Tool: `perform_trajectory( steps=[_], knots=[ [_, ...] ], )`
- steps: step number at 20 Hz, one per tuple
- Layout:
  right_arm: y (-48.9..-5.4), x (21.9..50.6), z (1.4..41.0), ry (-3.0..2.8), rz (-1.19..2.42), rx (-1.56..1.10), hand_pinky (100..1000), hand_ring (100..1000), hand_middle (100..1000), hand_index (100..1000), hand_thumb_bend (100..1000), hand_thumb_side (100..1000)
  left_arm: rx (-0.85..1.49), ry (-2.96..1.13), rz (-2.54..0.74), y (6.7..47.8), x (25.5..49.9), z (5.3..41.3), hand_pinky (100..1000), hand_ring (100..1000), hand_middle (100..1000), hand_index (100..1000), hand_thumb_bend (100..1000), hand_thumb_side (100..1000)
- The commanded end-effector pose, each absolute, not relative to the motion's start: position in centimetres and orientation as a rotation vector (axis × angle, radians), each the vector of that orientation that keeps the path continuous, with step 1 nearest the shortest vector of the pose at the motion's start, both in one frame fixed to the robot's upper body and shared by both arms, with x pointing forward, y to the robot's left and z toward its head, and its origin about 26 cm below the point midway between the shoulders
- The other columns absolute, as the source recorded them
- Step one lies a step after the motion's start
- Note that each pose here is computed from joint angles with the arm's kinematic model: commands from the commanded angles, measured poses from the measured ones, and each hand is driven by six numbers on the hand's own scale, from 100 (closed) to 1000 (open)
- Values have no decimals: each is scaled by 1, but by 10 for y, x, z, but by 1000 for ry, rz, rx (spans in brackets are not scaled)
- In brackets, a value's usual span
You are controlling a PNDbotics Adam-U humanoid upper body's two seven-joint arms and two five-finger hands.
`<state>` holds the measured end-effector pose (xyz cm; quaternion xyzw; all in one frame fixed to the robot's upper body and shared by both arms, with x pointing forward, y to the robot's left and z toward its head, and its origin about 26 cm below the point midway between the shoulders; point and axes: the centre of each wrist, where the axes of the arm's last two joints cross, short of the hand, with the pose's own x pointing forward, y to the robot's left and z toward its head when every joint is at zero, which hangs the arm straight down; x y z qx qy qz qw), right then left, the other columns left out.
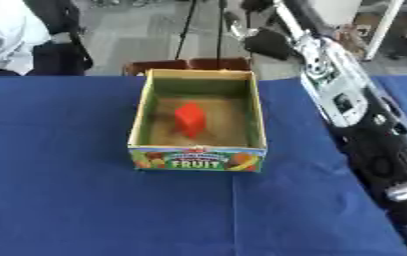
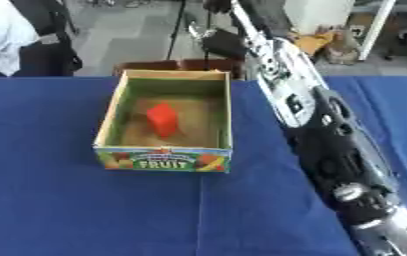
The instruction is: Pick up objects on the table and place them in the box.
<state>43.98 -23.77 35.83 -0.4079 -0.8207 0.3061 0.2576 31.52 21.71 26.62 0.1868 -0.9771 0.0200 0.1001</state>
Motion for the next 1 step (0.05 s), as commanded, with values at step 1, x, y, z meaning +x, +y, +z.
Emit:
perform_trajectory(
  steps=[1],
  knots=[
    [-261, 417, 383, -2378, 724, -1153, 593, 744, 652, 738, 100, 777, 585, -2911, 61, 222, 312, 273, 780, 872, 848, 940, 100, 943]
  ],
)
